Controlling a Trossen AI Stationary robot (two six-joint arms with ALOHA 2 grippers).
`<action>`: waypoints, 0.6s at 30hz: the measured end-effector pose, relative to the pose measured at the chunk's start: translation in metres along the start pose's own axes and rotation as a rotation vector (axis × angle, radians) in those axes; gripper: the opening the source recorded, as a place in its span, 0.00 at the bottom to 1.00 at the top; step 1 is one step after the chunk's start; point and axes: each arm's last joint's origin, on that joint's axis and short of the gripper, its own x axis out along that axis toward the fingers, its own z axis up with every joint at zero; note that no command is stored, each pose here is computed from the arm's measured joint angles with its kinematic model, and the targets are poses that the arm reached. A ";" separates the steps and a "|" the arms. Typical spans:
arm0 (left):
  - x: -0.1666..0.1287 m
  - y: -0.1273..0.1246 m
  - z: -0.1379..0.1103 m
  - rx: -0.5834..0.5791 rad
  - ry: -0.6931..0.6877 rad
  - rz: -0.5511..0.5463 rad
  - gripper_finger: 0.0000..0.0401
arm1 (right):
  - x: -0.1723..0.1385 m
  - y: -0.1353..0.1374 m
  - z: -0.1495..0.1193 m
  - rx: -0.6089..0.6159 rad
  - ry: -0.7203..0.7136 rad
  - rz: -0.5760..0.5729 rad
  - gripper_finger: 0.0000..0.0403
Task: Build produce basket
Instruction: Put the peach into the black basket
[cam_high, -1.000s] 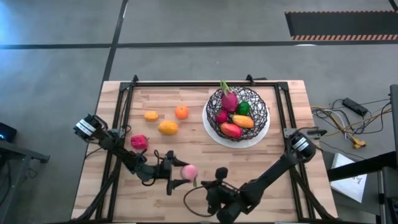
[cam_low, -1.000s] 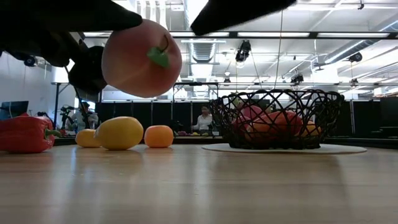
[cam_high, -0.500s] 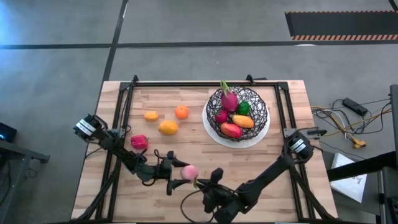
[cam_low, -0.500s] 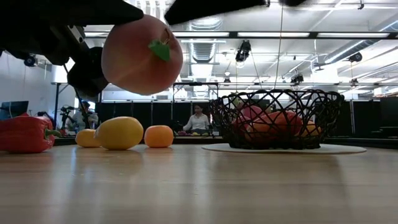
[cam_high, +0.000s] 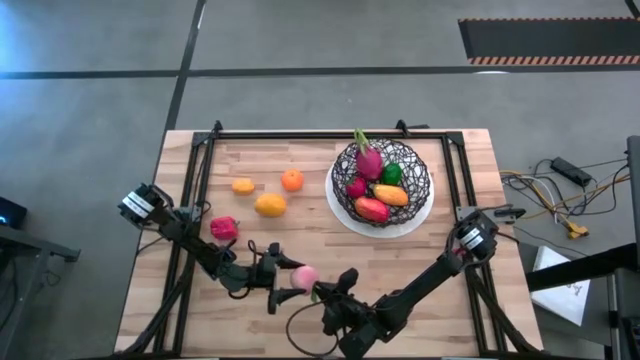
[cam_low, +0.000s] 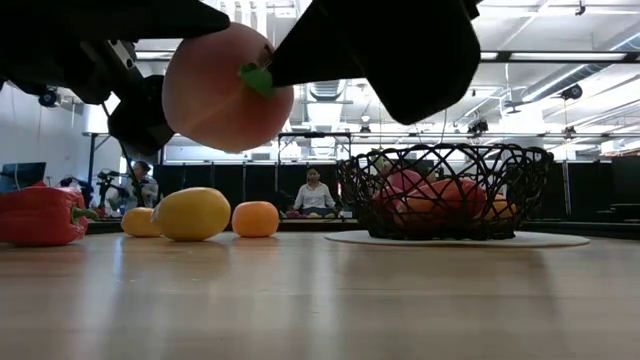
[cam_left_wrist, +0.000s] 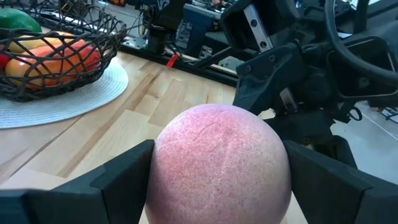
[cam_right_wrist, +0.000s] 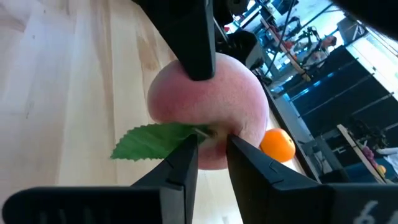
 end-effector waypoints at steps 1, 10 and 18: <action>0.000 0.000 0.000 0.000 0.001 0.000 0.77 | 0.001 0.000 0.000 0.002 0.000 0.000 0.19; 0.000 -0.001 0.000 -0.002 0.002 -0.005 0.77 | 0.002 0.000 0.005 -0.005 -0.028 0.033 0.14; 0.001 -0.001 0.000 -0.001 0.006 -0.003 0.77 | 0.006 -0.001 0.005 0.012 -0.022 0.039 0.03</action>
